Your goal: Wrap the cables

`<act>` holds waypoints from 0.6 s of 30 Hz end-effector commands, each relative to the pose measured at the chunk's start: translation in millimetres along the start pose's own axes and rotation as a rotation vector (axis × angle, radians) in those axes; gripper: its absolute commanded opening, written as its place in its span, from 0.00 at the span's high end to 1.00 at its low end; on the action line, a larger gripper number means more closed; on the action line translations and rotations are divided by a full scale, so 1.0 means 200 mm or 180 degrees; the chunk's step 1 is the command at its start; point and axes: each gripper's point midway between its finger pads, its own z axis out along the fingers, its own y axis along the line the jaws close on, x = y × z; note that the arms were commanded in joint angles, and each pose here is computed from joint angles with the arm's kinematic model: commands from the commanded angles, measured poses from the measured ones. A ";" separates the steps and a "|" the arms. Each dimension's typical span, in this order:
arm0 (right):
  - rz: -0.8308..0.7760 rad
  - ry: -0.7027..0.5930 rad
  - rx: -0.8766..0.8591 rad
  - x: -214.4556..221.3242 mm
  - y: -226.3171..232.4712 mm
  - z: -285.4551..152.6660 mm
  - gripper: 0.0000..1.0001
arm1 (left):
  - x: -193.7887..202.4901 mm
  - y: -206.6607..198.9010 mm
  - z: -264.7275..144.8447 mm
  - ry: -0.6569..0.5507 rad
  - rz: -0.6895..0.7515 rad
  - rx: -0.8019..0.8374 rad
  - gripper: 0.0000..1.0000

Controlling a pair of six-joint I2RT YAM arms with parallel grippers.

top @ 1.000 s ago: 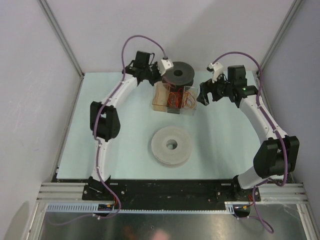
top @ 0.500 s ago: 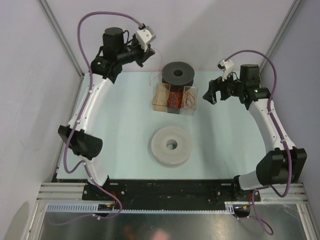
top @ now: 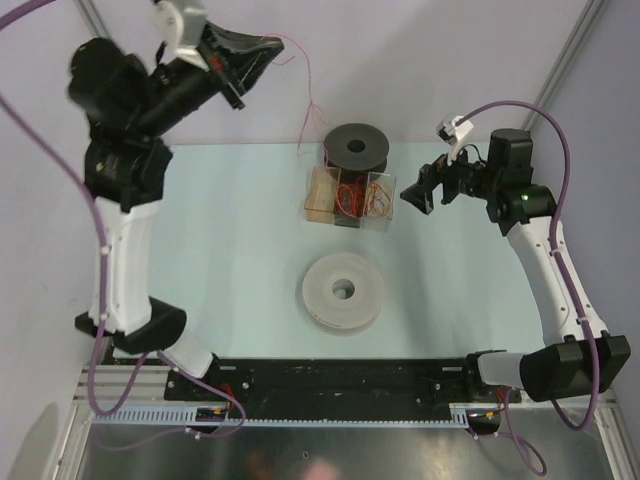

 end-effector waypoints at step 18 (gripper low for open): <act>-0.0880 -0.0625 -0.1727 0.09 1.08 0.09 0.01 | 0.05 -0.76 -0.32 0.0071 -0.0736 0.1495 1.00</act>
